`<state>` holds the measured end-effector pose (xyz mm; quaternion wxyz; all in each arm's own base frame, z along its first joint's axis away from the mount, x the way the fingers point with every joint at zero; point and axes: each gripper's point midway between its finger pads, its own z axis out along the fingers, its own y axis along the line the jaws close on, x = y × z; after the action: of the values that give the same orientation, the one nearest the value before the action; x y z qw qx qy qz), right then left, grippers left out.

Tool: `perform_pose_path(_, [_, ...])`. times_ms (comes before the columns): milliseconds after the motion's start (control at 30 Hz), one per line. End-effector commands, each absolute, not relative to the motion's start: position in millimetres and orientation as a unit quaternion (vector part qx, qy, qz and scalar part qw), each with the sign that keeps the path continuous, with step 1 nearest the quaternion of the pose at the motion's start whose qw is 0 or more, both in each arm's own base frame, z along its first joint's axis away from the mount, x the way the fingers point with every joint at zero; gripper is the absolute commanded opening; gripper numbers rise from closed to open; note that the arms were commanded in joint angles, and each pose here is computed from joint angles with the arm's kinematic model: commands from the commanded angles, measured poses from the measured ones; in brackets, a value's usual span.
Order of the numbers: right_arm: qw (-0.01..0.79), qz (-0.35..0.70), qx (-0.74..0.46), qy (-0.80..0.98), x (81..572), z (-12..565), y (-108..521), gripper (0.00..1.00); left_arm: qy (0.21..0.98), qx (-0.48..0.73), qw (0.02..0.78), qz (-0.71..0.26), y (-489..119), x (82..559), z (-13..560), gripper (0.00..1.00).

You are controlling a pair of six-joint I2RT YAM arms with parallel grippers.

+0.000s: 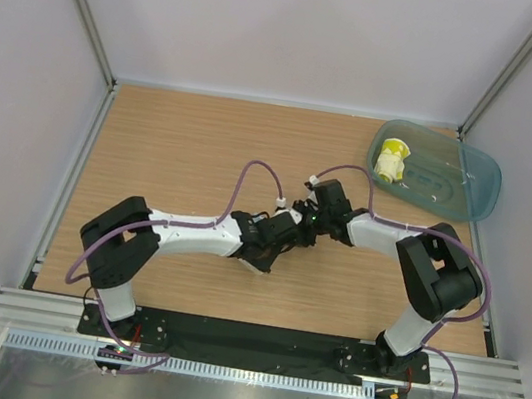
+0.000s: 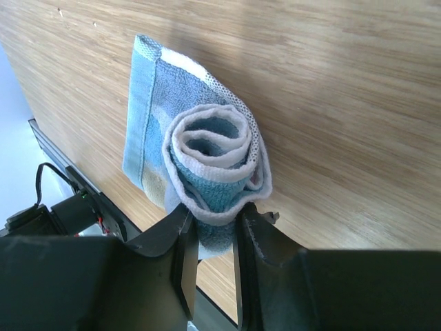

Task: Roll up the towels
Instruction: Roll the towel

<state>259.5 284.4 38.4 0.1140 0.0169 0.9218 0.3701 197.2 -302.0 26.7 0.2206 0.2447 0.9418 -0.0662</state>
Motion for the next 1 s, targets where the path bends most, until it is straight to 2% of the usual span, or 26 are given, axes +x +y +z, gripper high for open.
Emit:
perform_pose_path(0, [0.088, 0.354, 0.005, 0.931, 248, 29, 282, 0.28, 0.952, 0.256, 0.153, -0.073, -301, 178, -18, 0.14])
perform_pose_path(133, [0.085, 0.348, 0.003, 0.933, 244, 27, 279, 0.33, 0.951, 0.259, 0.139, -0.091, -304, 171, -16, 0.08])
perform_pose_path(400, [0.084, 0.315, 0.005, 0.945, 240, 18, 263, 0.47, 0.949, 0.232, 0.119, -0.177, -316, 147, 0, 0.03])
perform_pose_path(633, [0.096, 0.282, 0.025, 0.954, 251, 16, 244, 0.5, 0.945, 0.224, 0.115, -0.208, -323, 141, 10, 0.01])
perform_pose_path(967, [0.148, 0.254, 0.039, 0.955, 272, 54, 222, 0.71, 0.935, 0.197, 0.105, -0.277, -347, 136, 25, 0.0])
